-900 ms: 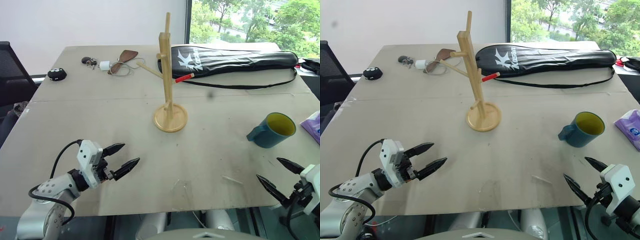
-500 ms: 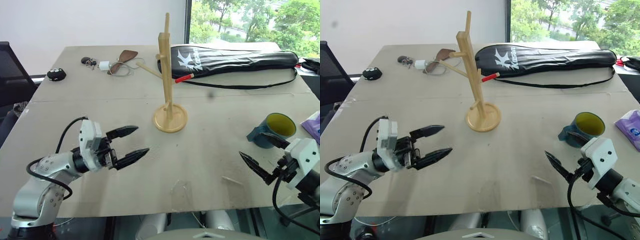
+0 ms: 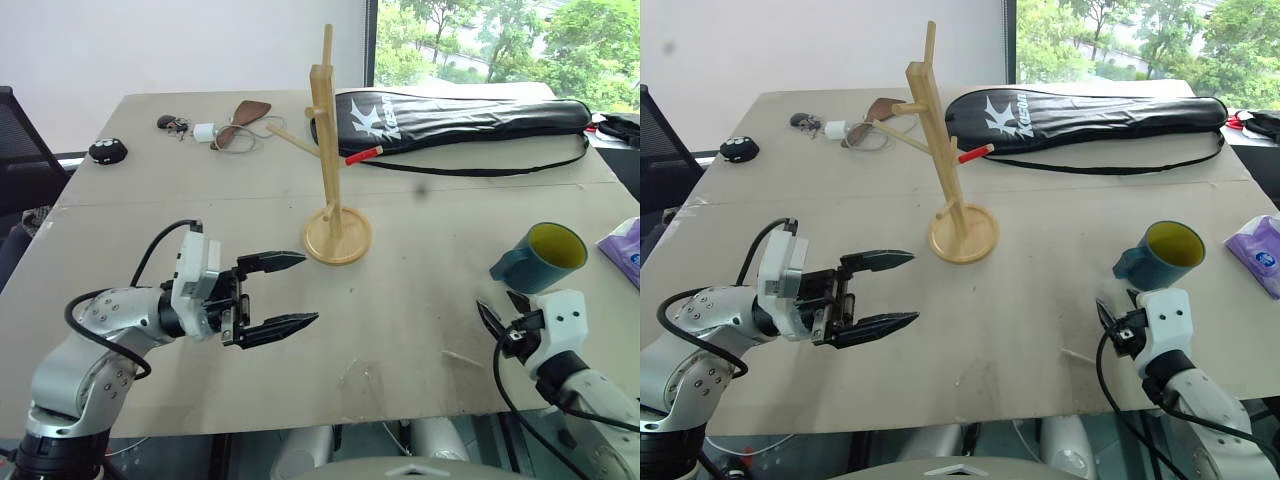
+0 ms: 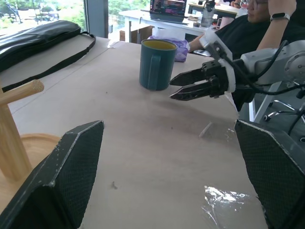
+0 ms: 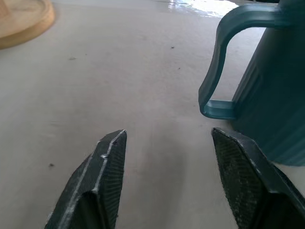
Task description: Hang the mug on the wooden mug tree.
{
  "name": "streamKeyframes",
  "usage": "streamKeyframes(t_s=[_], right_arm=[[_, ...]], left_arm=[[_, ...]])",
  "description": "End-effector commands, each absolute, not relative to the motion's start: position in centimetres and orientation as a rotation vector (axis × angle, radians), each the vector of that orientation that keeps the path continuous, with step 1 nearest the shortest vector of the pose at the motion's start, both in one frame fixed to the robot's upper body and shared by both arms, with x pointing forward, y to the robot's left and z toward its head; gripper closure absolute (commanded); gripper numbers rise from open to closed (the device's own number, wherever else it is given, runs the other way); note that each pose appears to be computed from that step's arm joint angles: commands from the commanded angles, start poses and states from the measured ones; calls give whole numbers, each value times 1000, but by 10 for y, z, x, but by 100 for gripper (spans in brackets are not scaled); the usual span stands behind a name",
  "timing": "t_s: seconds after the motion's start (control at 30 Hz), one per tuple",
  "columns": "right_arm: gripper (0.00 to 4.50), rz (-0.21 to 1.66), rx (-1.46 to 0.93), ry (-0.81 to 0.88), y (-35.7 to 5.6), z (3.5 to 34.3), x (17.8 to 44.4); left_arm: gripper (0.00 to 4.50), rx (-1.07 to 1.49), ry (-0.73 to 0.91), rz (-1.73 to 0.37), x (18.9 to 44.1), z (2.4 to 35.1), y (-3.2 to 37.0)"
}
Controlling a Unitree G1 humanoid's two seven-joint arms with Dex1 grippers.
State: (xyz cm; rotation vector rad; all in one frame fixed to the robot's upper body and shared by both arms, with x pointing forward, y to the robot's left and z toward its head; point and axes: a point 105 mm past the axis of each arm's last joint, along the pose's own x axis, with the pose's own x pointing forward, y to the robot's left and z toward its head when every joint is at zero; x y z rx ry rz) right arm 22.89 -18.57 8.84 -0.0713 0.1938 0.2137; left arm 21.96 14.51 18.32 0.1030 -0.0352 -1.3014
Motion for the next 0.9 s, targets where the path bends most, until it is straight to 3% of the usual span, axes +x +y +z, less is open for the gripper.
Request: streamKeyframes(t_s=[0.03,0.23,0.73,0.83,0.87,0.9], right_arm=[[160,157,-86,135,-189,95,240],[160,97,-77,94,-190,100,256],[160,113,-66,82,-183,105,266],[247,115,-68,84,-183,104,270],[318,112,-70,86,-183,104,270],[345,112,-70,87,-184,103,271]], left_arm=[[0,149,-73,-1292,222,191,140],[0,147,-80,-1299,222,197,136],[0,118,-53,-1346,212,196,139],[0,100,-48,-1387,206,199,136],[0,97,-46,-1400,204,199,135],[0,94,-39,-1418,201,199,133]])
